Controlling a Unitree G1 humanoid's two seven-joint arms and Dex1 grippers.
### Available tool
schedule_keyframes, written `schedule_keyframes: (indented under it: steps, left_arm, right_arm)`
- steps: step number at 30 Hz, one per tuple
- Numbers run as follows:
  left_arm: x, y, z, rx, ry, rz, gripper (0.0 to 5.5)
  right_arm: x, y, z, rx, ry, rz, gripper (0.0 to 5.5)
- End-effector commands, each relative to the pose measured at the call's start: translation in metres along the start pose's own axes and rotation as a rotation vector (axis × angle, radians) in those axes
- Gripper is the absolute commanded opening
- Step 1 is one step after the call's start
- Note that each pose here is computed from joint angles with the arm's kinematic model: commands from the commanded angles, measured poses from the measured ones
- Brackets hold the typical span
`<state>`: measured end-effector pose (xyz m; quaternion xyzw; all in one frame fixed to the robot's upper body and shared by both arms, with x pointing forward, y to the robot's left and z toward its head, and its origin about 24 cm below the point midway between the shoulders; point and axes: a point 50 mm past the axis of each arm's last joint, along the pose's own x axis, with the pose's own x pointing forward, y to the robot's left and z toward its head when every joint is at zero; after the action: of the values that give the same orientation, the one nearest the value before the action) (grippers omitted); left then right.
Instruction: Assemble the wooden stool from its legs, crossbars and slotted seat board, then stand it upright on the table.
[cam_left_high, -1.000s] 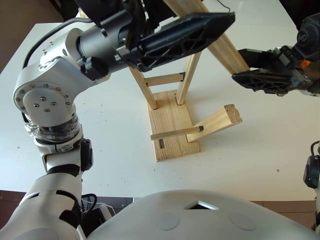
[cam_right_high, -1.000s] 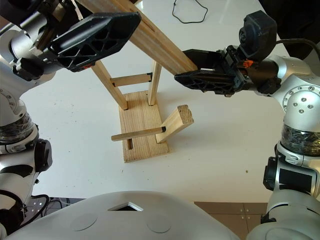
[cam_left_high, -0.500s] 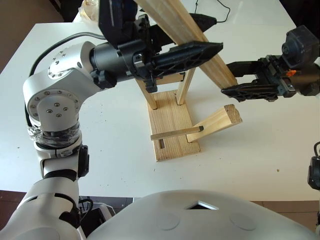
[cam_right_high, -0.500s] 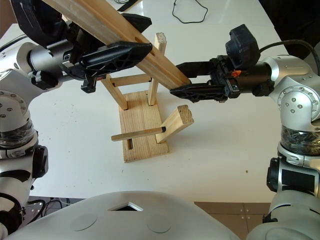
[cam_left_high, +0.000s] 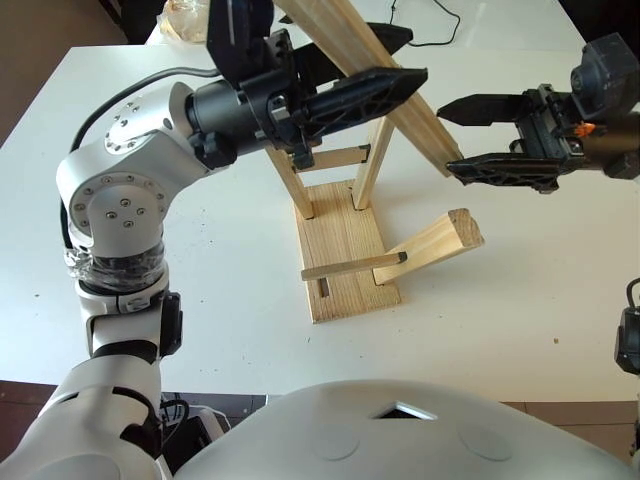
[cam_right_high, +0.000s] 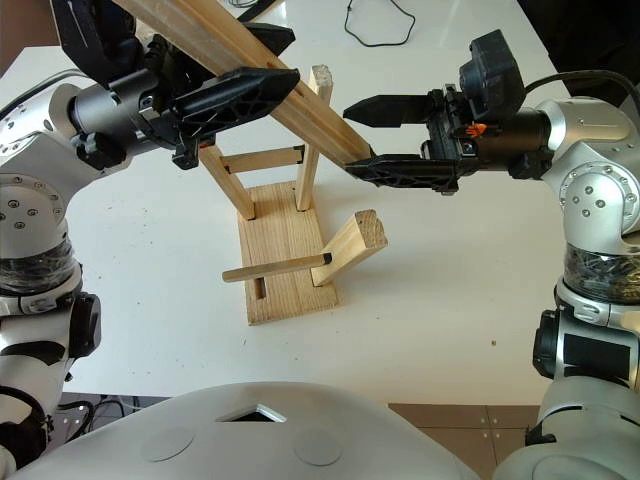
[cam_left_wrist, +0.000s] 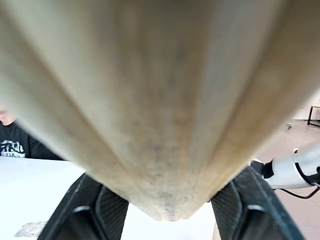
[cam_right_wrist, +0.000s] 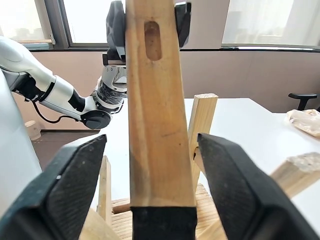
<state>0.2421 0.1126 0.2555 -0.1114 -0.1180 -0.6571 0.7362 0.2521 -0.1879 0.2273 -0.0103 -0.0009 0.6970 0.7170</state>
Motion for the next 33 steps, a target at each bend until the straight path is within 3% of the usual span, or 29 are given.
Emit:
schedule_keyframes:
  steps: [1,12,20,28,33]
  left_arm:
    - [-0.001,0.003,0.01,0.043,-0.022,0.034,2.05]
    - [-0.037,-0.012,0.047,0.178,0.03,0.184,2.05]
    - [-0.072,-0.023,0.053,0.195,0.149,0.28,2.05]
    - [-0.115,-0.045,0.019,0.147,0.36,0.341,2.05]
    - [-0.142,-0.04,-0.012,0.178,0.368,0.479,2.05]
  right_arm:
    - [-0.007,-0.004,0.0,-0.017,0.007,-0.04,3.27]
    - [-0.041,0.001,-0.003,-0.01,-0.034,-0.214,3.27]
    - [-0.057,0.017,-0.019,0.025,-0.044,-0.338,3.27]
    - [-0.071,0.037,-0.027,0.053,-0.029,-0.421,3.27]
    - [-0.07,0.037,-0.032,0.072,-0.026,-0.434,3.27]
